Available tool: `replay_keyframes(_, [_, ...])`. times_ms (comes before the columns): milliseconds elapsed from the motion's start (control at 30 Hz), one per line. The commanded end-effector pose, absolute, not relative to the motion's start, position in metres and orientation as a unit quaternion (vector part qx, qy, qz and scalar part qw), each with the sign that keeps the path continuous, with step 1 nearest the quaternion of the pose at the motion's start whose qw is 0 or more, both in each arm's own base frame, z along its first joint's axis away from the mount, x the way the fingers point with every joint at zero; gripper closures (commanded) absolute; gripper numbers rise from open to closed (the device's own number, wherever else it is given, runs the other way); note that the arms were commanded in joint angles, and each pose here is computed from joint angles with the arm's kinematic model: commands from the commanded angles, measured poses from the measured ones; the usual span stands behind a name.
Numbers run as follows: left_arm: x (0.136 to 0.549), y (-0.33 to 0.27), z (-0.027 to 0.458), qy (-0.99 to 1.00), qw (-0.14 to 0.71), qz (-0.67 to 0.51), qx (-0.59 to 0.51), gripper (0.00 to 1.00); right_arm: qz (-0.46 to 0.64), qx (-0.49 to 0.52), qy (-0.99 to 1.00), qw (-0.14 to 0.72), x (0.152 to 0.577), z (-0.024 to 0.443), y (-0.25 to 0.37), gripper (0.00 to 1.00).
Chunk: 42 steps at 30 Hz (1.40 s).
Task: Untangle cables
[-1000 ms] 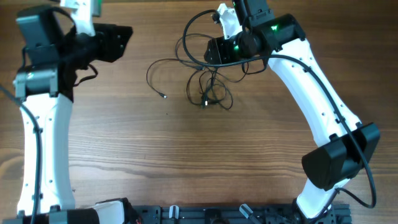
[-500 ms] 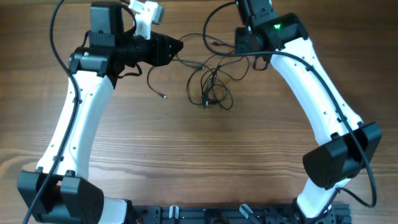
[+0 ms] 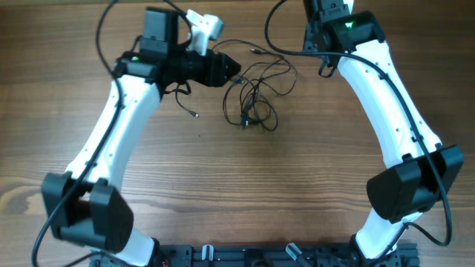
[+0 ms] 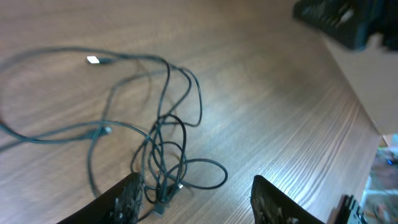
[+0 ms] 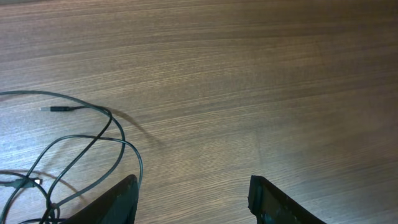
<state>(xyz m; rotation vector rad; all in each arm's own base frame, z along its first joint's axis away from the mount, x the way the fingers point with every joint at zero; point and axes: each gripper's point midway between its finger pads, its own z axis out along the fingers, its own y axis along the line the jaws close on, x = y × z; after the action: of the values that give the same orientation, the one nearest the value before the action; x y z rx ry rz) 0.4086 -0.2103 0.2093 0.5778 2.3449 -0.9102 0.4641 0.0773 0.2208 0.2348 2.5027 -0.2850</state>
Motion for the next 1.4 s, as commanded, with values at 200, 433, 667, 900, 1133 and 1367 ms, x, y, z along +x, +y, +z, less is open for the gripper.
replay_keyframes(200, [0.403, -0.248, 0.157, 0.882, 0.213, -0.345, 0.24, 0.47, -0.105, 0.073, 0.942, 0.309, 0.465, 0.23, 0.077, 0.39])
replay_keyframes(433, [0.394, -0.265, 0.13, 0.883, 0.183, -0.343, 0.263, 0.48, -0.104, 0.07, 0.945, 0.302, 0.462, 0.228, 0.078, 0.38])
replay_keyframes(667, [0.397, -0.262, 0.106, 0.896, 0.167, -0.322, 0.256, 0.52, -0.091, 0.067, 0.949, 0.296, 0.461, 0.226, 0.082, 0.37])
replay_keyframes(900, [0.405, -0.255, 0.099, 0.906, 0.176, -0.292, 0.251, 0.56, -0.076, 0.07, 0.952, 0.287, 0.461, 0.223, 0.078, 0.37])
replay_keyframes(1133, [0.407, -0.253, 0.097, 0.909, 0.178, -0.282, 0.25, 0.56, -0.036, 0.088, 0.958, 0.272, 0.463, 0.219, 0.066, 0.39])
replay_keyframes(1367, [0.409, -0.255, 0.085, 0.911, 0.172, -0.282, 0.249, 0.57, -0.038, 0.087, 0.956, 0.276, 0.461, 0.225, 0.061, 0.39])
